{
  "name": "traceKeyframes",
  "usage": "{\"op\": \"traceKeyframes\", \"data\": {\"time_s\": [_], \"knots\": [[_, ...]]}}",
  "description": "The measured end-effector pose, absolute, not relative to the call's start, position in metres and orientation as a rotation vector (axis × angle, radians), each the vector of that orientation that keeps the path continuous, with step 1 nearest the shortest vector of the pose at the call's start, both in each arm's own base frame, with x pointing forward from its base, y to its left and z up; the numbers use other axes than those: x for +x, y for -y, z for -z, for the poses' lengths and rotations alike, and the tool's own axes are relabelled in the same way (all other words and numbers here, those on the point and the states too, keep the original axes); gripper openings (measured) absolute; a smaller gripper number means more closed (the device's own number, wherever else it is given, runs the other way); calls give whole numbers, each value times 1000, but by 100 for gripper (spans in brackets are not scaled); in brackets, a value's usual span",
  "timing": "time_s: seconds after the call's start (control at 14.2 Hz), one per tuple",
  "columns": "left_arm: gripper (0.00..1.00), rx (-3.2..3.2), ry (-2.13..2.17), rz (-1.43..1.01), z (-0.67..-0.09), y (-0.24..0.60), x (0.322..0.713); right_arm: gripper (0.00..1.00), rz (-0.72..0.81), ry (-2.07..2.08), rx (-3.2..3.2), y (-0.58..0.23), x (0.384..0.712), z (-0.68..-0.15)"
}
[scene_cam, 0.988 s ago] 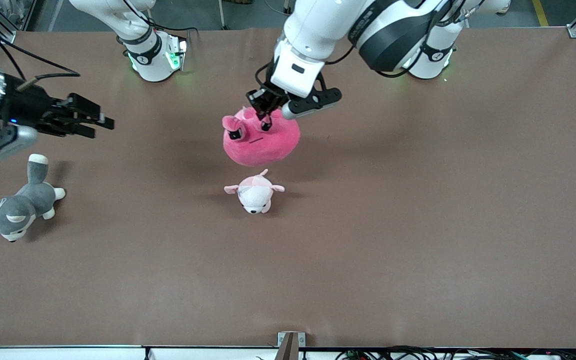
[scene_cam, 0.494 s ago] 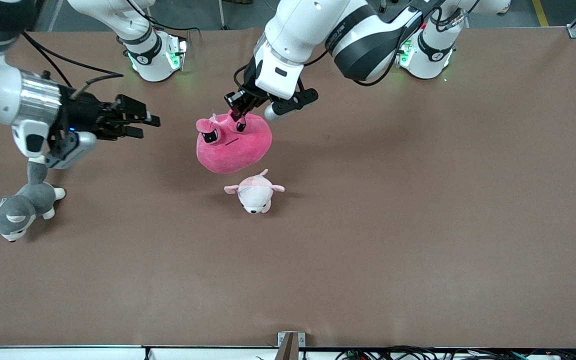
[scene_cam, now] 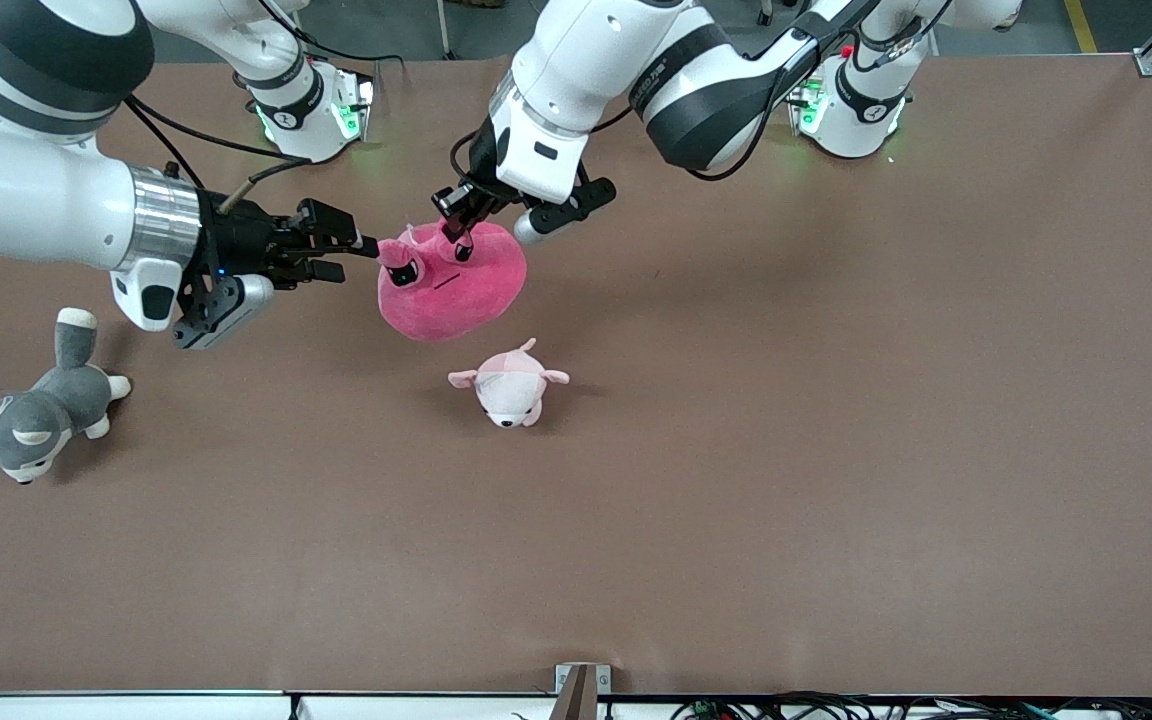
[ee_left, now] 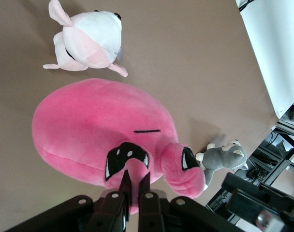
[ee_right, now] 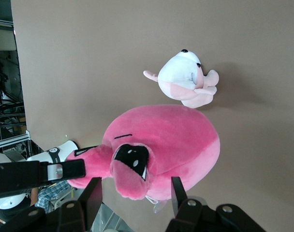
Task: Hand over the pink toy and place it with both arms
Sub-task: 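Hold the pink plush up while the right gripper reaches toward it, then close the right gripper on the pink plush beside the left gripper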
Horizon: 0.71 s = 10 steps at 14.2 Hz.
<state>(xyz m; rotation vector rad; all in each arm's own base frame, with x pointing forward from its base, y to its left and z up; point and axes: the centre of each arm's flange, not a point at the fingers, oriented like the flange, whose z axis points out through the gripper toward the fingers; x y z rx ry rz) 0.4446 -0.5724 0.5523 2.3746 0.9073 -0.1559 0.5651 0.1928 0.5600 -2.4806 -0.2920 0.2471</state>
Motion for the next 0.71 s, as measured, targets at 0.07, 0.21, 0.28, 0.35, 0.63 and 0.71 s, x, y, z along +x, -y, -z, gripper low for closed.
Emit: {"op": "traceKeyframes", "data": {"time_s": [0.07, 0.21, 0.28, 0.35, 0.63, 0.71], "knots": [[9, 2373, -908, 158, -552, 573, 445, 66, -255, 288, -2481, -193, 567, -556], [9, 2373, -910, 160, -551, 574, 446, 66, -273, 289, -2480, -196, 568, -548], [9, 2374, -910, 162, -550, 574, 446, 66, -281, 296, -2480, -201, 567, -546], [9, 2375, -909, 163, -550, 574, 445, 67, -285, 304, -2480, -206, 566, -544], [9, 2379, -903, 168, -548, 578, 443, 67, -291, 329, -2480, -222, 561, -539], [9, 2379, -902, 169, -547, 578, 442, 67, -294, 332, -2480, -225, 560, -537]]}}
